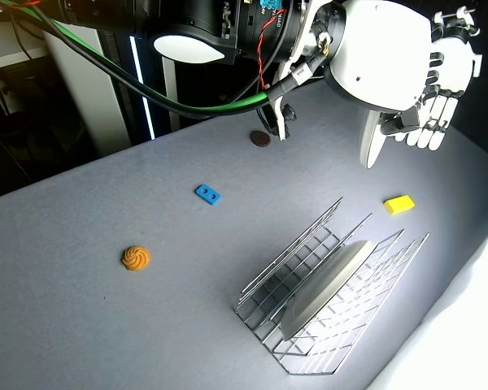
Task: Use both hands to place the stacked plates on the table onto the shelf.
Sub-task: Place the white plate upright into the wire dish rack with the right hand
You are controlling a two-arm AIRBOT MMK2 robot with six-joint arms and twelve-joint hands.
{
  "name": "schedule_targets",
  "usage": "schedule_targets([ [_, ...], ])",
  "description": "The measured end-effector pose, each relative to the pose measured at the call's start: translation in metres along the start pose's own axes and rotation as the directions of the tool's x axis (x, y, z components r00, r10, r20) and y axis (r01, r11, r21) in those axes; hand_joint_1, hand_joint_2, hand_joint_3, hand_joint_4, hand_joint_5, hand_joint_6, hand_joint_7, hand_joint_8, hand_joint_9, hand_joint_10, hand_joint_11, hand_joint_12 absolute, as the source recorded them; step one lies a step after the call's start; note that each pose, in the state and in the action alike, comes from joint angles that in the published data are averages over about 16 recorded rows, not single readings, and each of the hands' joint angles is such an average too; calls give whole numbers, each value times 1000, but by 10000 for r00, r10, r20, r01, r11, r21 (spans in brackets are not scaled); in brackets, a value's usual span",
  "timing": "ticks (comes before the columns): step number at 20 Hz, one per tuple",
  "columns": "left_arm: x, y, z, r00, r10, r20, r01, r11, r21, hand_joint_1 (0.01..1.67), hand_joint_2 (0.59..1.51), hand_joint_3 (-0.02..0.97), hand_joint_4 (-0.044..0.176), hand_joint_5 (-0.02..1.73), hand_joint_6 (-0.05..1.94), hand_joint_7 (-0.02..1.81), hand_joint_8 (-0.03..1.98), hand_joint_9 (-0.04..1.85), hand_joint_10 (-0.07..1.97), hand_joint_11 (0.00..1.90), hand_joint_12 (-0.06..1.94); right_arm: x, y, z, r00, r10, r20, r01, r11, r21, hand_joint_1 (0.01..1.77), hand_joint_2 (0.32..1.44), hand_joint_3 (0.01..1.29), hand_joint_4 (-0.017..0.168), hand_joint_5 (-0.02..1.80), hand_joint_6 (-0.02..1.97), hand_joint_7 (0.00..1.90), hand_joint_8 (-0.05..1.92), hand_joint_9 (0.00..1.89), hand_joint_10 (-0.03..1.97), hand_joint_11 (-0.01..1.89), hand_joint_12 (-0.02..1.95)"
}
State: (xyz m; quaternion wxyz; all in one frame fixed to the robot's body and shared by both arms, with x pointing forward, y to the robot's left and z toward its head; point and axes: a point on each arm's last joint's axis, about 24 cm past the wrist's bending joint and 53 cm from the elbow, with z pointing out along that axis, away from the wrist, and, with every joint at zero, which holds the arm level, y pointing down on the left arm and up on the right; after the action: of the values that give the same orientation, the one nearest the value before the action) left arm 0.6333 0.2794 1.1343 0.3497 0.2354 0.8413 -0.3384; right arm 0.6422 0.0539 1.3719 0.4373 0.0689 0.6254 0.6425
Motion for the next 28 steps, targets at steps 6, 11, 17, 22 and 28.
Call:
schedule_targets([
  [6,3,0,1,9999,100,-139,-100,9999,12,14,1186,14,2,25,18,24,-5,22,18,15,9,-13,-3,-3,9984,441,365,-443,9990,65,1198,994,15,11,984,856,1086,787,1242,23,777,1052],
  [11,5,-1,2,9996,162,-227,-161,9999,42,14,1184,14,2,25,19,28,-5,23,18,16,10,-23,-11,-8,9955,684,662,-701,9973,233,1199,993,15,9,979,869,1072,813,1235,22,778,1063],
  [17,5,-3,2,9995,210,-252,-207,9997,92,14,1182,14,2,25,18,27,-5,23,18,19,9,-32,-30,-16,9935,698,898,-755,9952,616,1200,994,15,9,979,869,1047,855,1222,22,764,1087],
  [22,4,-5,3,9995,238,-197,-234,9996,161,14,1183,14,1,19,18,25,-5,22,18,21,9,-38,-49,-25,9924,610,1068,-717,9924,995,1200,994,15,9,980,870,1043,852,1212,22,748,1108],
  [28,2,-7,4,9995,269,-138,-266,9994,231,14,1184,14,1,16,18,19,-5,20,18,22,9,-46,-68,-36,9908,472,1268,-648,9882,1391,1202,993,15,7,980,871,1047,830,1204,22,741,1120],
])
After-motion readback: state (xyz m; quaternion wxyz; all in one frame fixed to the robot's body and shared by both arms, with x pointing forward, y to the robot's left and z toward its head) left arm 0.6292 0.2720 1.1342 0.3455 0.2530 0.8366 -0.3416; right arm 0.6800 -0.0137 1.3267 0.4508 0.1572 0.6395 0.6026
